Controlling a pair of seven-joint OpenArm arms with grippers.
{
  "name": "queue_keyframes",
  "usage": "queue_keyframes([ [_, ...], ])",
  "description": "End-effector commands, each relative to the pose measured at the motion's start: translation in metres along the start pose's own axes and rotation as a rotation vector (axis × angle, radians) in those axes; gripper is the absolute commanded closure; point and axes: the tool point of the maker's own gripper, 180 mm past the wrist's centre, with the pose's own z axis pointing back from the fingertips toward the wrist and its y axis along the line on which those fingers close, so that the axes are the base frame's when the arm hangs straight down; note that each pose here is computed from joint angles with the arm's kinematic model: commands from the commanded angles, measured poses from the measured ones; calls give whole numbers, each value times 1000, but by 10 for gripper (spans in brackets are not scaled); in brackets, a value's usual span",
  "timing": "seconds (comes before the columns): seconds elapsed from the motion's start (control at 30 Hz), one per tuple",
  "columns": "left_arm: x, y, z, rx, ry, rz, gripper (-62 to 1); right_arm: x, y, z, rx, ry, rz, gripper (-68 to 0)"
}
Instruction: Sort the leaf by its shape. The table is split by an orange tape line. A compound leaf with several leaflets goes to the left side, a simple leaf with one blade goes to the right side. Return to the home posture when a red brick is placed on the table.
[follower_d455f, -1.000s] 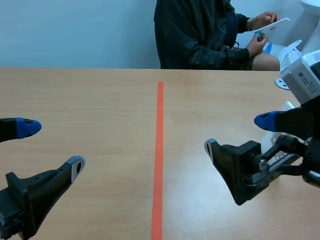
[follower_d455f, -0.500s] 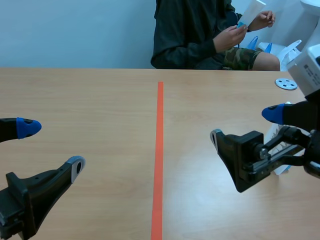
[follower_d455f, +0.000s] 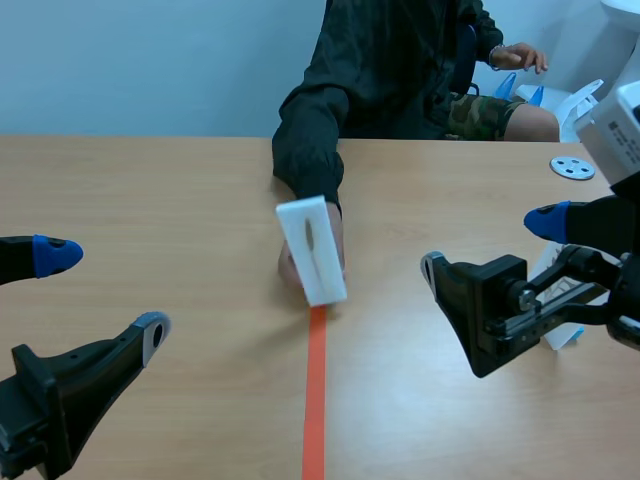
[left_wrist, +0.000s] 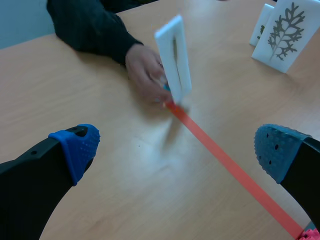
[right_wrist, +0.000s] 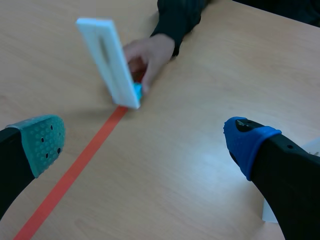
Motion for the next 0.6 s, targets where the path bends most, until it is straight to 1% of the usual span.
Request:
queue_keyframes([
  [0.0,10,-2,-1,-6,-35,-1,-623,6,-3,0,-6,-22,7,-679],
  [0.2,10,-2,-1,-6,-35,-1,-623,2,-4,0,-8,-14,2,-679],
  [0.57,10,-2,-1,-7,-35,-1,-623,2,-4,0,-8,-14,2,-679],
])
